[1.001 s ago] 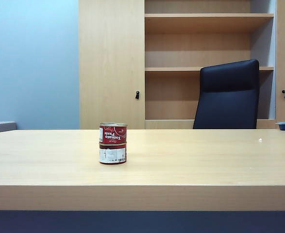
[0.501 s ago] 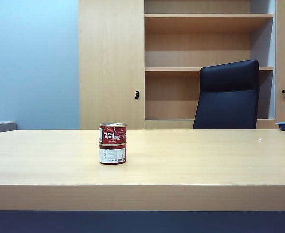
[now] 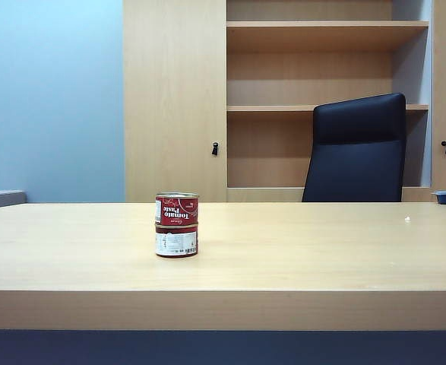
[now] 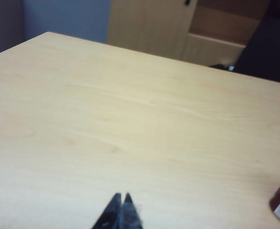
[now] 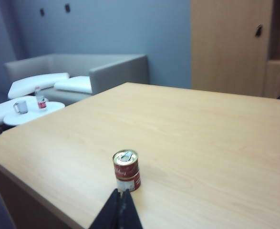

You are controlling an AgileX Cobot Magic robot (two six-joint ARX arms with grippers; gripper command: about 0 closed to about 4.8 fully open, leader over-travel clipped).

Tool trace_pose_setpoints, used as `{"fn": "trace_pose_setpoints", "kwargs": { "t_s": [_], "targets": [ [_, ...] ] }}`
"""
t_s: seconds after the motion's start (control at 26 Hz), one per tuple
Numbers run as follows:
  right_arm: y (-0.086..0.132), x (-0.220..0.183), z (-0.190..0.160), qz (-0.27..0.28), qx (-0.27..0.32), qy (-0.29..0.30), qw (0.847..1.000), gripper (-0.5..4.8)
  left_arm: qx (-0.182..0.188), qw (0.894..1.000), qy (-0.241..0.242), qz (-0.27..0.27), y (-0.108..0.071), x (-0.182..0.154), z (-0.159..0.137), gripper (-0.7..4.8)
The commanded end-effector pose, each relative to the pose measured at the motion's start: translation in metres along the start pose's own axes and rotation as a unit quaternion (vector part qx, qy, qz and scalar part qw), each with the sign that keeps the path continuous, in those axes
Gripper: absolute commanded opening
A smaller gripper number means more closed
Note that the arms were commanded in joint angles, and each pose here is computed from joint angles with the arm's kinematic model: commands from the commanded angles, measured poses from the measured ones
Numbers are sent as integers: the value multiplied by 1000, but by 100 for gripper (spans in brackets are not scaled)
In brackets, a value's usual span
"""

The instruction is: Stack a can of tomatoes on the right onto the can of tomatoes on the left.

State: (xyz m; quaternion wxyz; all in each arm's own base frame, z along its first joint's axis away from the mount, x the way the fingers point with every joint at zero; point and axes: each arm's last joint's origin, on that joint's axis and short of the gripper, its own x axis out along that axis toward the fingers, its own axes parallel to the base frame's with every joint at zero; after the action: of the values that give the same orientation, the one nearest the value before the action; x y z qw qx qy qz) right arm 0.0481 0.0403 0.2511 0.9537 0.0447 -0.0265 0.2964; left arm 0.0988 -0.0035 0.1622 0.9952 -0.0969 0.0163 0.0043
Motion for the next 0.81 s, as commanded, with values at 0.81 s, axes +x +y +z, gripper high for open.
{"fn": "trace_pose_setpoints", "kwargs": {
  "t_s": [0.81],
  "targets": [
    [-52, 12, -84, -276, -6, 106, 955, -1, 3, 1000, 27, 10, 1, 0, -5, -5]
  ]
}}
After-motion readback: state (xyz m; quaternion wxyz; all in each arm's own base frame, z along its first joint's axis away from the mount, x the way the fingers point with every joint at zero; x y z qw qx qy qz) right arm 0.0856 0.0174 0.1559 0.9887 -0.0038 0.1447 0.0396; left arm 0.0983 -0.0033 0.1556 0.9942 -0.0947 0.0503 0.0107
